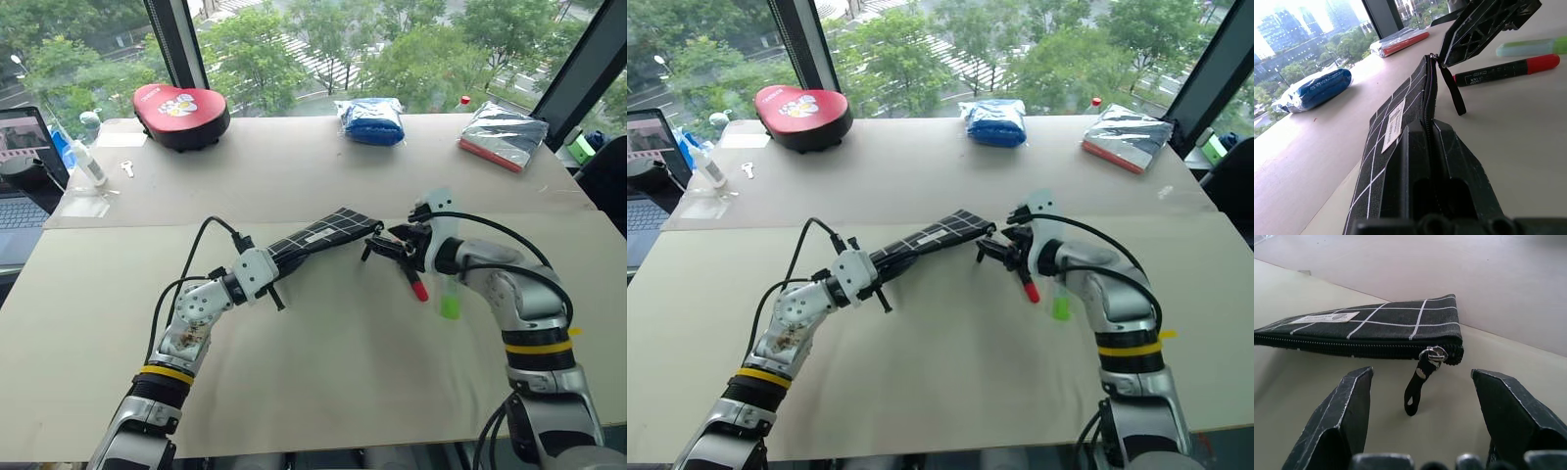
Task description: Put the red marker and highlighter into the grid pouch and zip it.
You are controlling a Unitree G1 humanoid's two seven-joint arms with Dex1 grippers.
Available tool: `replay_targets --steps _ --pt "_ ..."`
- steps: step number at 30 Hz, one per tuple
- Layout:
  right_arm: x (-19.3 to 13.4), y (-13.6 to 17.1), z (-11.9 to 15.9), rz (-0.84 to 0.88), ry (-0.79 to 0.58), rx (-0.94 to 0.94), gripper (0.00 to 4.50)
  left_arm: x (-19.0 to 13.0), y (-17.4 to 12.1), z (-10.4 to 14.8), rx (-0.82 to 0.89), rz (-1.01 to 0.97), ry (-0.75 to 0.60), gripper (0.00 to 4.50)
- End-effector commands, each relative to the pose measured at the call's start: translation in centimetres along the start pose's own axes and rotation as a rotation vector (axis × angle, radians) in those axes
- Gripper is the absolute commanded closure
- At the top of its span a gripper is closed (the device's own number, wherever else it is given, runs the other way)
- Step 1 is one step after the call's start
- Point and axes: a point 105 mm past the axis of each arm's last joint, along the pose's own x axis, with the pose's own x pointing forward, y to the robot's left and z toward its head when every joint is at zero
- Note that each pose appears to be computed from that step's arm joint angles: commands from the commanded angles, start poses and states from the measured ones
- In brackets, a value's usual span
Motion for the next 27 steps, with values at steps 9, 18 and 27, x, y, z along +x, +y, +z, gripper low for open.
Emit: replay_targets --steps 9,18,27 --pt "1.8 0.6 1.6 0.03 -0.062 -0.027 1.98 0.1 0.9 1.2 0.015 0.043 -0.027 4.5" --pt "2.0 2.4 1.9 0.135 -0.077 -0.055 4.45 0.1 1.0 1.3 0.009 0.062 -0.027 4.5" --pt "3.2 4.4 1.9 0.202 -0.046 -0.104 4.45 0.4 0.7 1.3 0.006 0.061 -0.03 4.5"
